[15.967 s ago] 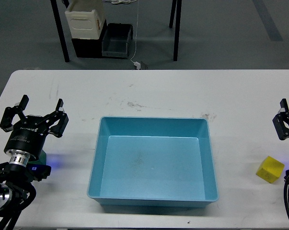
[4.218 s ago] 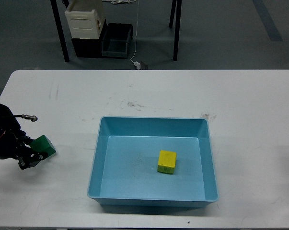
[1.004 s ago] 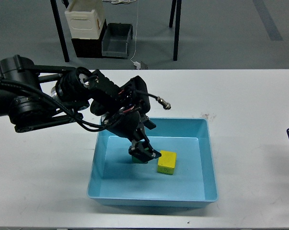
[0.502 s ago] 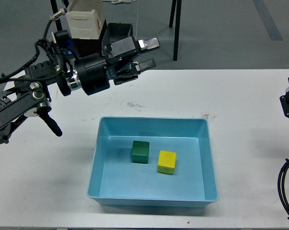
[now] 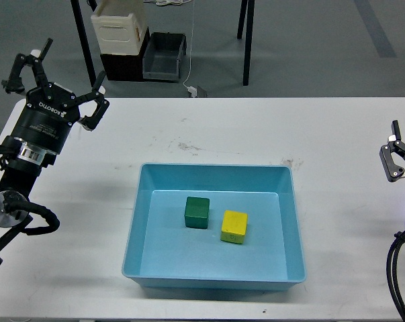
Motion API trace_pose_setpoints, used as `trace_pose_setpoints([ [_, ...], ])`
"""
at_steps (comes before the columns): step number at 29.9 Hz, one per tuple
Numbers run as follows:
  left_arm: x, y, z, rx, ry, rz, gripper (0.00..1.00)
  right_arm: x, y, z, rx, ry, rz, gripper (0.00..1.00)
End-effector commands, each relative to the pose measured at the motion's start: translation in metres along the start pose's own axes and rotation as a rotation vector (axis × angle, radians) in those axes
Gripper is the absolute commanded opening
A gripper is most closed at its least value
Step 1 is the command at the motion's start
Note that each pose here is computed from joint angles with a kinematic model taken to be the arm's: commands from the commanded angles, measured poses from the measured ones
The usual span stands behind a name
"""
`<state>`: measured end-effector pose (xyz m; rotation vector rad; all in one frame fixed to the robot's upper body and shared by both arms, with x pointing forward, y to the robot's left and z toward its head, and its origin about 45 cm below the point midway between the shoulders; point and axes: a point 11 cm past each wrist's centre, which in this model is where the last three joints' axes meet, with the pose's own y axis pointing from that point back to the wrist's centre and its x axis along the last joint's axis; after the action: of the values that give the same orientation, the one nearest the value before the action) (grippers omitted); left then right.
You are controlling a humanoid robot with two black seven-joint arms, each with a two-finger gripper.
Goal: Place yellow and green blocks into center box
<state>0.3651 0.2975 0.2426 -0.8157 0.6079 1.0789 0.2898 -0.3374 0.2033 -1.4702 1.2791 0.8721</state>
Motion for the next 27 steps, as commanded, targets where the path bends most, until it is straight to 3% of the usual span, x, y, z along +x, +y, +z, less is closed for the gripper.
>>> trace_pose_setpoints([
  [1, 0.021, 0.017, -0.002, -0.051, 0.152, 0.161, 1.0, 0.011, 0.016, -0.001, 0.02, -0.053, 0.046, 1.0],
  [8, 0.039, 0.054, -0.016, -0.091, 0.354, 0.319, 1.0, 0.027, 0.04, -0.004, 0.067, -0.129, 0.132, 1.0],
  [18, 0.021, 0.08, -0.037, -0.096, 0.487, 0.319, 1.0, 0.034, 0.057, -0.004, 0.078, -0.173, 0.181, 1.0],
  [27, 0.019, 0.094, -0.051, -0.111, 0.555, 0.303, 1.0, 0.032, 0.063, 0.006, -0.024, -0.168, 0.167, 1.0],
])
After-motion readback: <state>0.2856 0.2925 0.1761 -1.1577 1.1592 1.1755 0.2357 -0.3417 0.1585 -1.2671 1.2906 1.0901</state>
